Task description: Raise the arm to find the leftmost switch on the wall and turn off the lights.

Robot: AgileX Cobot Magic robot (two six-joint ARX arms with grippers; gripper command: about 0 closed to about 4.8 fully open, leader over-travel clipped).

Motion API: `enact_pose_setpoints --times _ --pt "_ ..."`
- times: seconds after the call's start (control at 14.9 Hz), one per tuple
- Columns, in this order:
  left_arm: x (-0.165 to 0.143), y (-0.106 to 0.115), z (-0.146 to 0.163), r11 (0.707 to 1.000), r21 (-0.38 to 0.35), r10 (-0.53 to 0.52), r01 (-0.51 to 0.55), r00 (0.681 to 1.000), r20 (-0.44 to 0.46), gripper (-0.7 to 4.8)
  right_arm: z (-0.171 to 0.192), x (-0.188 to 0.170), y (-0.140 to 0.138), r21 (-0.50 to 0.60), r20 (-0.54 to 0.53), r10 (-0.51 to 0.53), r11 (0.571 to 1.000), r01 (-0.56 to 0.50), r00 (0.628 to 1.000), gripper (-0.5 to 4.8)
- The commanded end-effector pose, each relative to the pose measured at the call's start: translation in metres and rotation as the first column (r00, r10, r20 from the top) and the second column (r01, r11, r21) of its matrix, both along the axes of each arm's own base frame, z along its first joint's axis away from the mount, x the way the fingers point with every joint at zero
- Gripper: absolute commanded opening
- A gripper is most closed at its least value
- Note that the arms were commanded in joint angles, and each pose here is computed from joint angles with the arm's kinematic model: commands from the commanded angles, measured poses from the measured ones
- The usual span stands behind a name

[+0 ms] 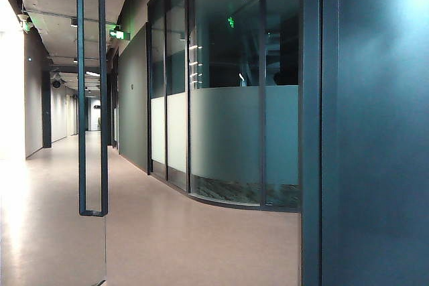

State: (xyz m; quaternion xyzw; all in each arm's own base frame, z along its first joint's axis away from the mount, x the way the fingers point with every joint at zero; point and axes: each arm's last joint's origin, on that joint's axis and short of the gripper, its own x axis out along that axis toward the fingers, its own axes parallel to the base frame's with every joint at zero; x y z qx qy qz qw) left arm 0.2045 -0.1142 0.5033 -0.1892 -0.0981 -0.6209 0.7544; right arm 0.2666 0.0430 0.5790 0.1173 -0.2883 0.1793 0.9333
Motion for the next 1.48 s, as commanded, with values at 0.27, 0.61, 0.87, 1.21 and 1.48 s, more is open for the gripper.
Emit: enact_pose_setpoints --times 0.27,0.61,0.87,1.21,1.48 --pt "-0.009 0.017 0.009 0.998 -0.011 0.059 -0.059 0.997 0.043 -0.05 0.013 -0.032 -0.001 -0.036 0.029 0.122 0.992 -0.121 0.992 -0.01" --pt "-0.044 0.057 0.006 0.755 0.063 0.648 -0.652 0.758 0.074 -0.05 0.017 -0.094 -0.01 -0.09 -0.034 0.073 0.993 -0.076 0.997 -0.01" --pt "-0.089 0.084 -0.038 0.358 0.065 0.927 -0.932 0.363 0.1 -0.05 -0.029 -0.131 -0.017 -0.096 -0.111 0.028 0.995 -0.039 0.993 -0.01" --pt "-0.115 0.093 -0.114 0.299 0.181 0.939 -0.937 0.323 0.117 -0.05 -0.121 -0.158 -0.024 -0.09 -0.244 -0.081 0.994 0.06 0.966 -0.01" --pt "-0.112 0.092 -0.148 0.297 0.393 0.934 -0.87 0.351 0.071 -0.05 -0.179 -0.169 -0.026 -0.111 -0.35 -0.09 0.992 0.054 0.933 -0.01"
